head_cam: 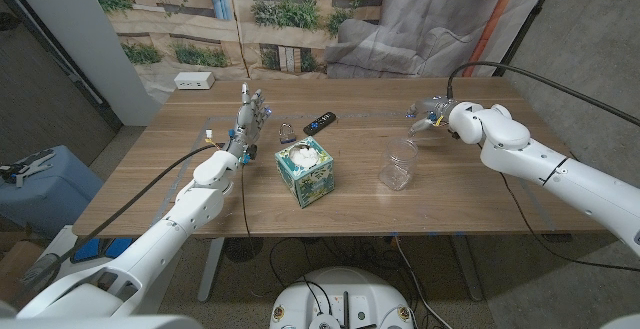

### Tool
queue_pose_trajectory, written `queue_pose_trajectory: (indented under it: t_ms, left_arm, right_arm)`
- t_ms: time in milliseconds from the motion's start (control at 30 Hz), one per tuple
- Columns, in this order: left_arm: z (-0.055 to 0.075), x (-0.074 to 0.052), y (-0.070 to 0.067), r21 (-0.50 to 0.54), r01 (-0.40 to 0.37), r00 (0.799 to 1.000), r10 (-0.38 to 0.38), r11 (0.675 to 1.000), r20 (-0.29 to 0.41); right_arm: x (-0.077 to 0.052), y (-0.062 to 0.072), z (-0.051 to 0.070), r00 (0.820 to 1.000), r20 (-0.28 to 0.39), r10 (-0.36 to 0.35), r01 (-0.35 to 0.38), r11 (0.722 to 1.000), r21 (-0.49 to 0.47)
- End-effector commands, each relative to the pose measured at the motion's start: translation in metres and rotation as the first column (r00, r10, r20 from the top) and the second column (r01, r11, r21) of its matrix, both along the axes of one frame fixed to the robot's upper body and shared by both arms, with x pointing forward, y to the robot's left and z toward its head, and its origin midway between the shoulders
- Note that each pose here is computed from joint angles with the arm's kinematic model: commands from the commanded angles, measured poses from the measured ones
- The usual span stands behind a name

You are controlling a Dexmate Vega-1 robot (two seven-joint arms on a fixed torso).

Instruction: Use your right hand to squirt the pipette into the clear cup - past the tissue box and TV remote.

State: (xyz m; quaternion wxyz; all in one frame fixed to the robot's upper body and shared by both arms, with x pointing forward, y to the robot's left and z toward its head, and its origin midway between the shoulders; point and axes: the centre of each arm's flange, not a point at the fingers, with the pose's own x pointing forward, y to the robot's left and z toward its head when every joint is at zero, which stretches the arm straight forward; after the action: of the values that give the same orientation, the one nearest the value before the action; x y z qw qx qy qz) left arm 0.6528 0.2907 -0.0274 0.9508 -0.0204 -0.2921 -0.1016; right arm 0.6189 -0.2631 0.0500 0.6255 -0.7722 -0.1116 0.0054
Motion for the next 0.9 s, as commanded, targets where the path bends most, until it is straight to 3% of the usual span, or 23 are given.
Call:
queue_pose_trajectory:
  t_ms: [33,900]
  left_arm:
    - [0.0,0.0,0.0,0.0,0.0,1.0,0.0,1.0,-0.001]
    - [0.0,0.0,0.0,0.0,0.0,1.0,0.0,1.0,-0.001]
  right_arm:
    - [0.009,0.0,-0.014,1.0,0.0,0.02,-0.02,1.0,-0.011]
    - [0.021,0.004,-0.032,1.0,0.012,0.014,-0.013,0.999,-0.045]
